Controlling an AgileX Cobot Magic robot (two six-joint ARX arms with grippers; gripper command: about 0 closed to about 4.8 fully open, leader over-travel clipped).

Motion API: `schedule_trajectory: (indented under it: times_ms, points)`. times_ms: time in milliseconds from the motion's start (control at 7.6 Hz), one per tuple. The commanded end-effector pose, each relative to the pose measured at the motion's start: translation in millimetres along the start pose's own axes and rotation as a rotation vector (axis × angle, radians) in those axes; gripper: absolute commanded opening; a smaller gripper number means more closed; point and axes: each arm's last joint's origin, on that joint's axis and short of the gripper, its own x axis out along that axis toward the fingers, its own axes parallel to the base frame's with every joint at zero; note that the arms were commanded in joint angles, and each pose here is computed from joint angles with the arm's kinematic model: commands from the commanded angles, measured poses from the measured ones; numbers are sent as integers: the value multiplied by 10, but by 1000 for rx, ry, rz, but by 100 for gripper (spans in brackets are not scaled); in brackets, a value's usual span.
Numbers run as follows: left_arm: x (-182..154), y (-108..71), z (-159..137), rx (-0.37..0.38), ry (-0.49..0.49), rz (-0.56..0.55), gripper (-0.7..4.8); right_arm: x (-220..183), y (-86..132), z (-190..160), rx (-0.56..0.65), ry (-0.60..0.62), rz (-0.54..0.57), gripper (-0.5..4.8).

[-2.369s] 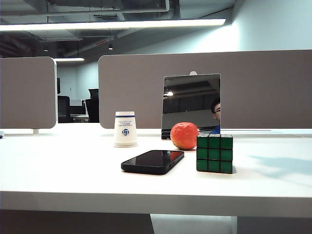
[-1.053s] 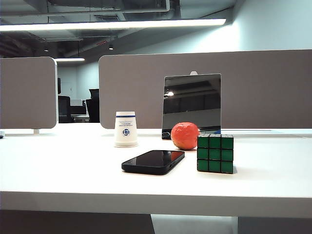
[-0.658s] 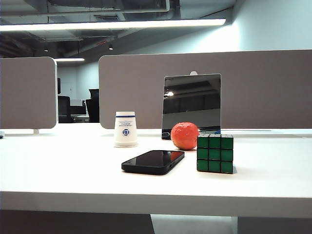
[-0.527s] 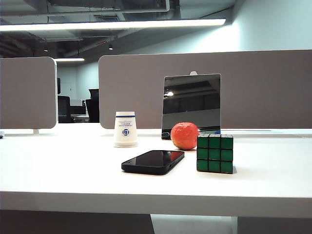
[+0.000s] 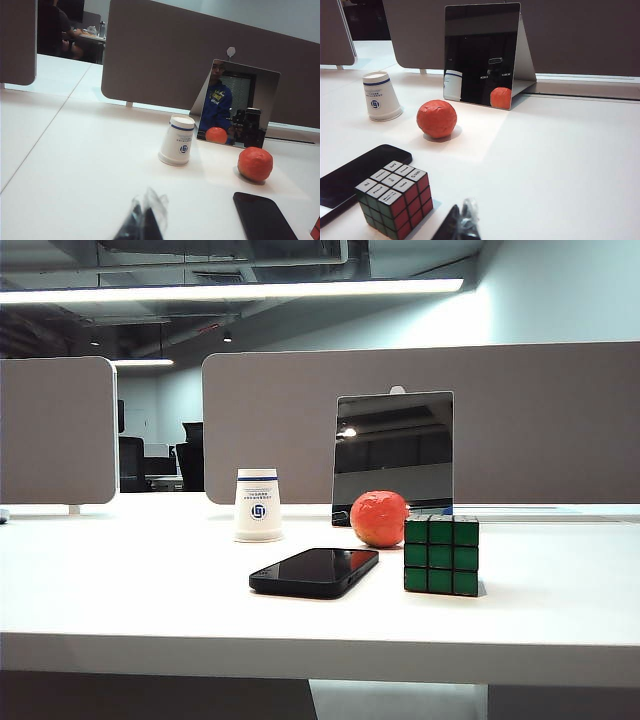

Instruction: Carefully pick up the cup on the right and stack it on top of the cup on the left.

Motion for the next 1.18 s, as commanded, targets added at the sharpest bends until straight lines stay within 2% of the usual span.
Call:
schedule_trajectory:
  times_ms: [132, 263, 395, 658, 790, 921, 1185]
  points:
    - [0, -2, 1, 0, 5, -6, -6, -15, -91, 70, -93, -64, -300, -3]
    - [0, -1, -6, -1, 10, -5, -6, -13, -148, 141, -84, -135, -265, -3]
    - [0, -1, -6, -1, 10, -5, -6, -15, -167, 157, -81, -152, -266, -3]
    - [0, -1, -6, -1, 10, -5, -6, -32, -261, 222, -3, -229, -254, -3]
    - [0, -1, -5, -1, 10, -5, -6, -46, -326, 234, 17, -237, -203, -3]
    - [0, -1, -5, -1, 10, -5, -6, -51, -358, 201, 5, -190, -120, -3]
    - [0, 0, -10, -2, 15, -4, -6, -44, -360, 163, 16, -151, -124, -2]
